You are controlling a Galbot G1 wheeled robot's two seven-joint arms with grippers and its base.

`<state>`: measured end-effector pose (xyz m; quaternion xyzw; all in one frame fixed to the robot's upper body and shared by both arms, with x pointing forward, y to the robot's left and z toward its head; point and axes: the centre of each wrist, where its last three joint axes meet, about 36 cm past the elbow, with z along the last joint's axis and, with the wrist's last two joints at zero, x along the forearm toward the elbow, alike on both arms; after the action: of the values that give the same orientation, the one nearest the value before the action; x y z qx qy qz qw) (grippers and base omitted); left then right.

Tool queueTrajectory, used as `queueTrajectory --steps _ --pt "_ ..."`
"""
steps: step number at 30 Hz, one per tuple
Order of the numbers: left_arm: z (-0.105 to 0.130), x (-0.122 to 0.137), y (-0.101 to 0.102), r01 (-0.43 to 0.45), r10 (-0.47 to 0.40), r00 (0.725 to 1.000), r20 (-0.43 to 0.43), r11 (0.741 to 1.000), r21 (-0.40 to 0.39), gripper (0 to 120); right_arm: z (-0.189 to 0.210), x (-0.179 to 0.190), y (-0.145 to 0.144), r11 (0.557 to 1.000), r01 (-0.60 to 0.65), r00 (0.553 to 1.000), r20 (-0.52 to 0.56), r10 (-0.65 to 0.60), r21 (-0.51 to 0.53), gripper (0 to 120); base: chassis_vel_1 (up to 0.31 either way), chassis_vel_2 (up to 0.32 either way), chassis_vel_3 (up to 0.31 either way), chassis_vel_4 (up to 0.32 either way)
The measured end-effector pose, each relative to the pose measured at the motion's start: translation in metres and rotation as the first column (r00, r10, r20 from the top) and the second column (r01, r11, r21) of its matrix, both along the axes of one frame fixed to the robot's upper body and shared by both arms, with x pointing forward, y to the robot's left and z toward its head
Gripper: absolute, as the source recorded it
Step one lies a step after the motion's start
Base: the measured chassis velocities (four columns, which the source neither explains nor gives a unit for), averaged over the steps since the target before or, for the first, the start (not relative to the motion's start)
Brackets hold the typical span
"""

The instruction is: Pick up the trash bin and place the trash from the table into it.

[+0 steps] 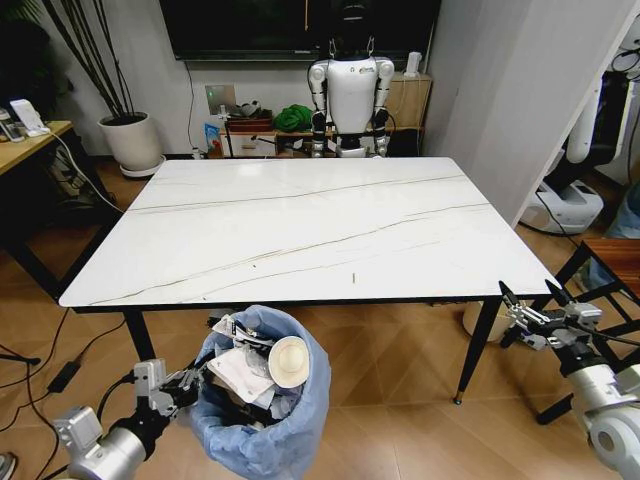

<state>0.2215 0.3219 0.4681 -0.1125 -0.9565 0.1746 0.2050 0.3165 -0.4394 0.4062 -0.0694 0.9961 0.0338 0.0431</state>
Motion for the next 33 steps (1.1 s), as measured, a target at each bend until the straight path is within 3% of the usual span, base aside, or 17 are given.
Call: queueTrajectory --steps 5,10,33 --pt "-0.004 0.000 0.003 -0.009 0.008 1.000 0.016 0.999 0.042 0 0.000 0.000 0.000 1.000 -0.001 1.000 0.000 0.001 0.001 100 0.000 0.000 0.000 0.000" --pt "-0.011 -0.004 0.010 -0.054 0.043 0.997 0.069 0.983 0.173 0 0.000 0.001 0.001 1.000 -0.002 1.000 0.000 0.002 0.001 100 0.000 0.000 0.000 0.000" --pt "-0.014 -0.003 0.013 -0.095 0.064 0.987 0.150 0.973 0.212 0 0.000 0.002 0.001 1.000 -0.004 1.000 0.000 0.004 0.003 100 0.000 0.000 0.000 0.000"
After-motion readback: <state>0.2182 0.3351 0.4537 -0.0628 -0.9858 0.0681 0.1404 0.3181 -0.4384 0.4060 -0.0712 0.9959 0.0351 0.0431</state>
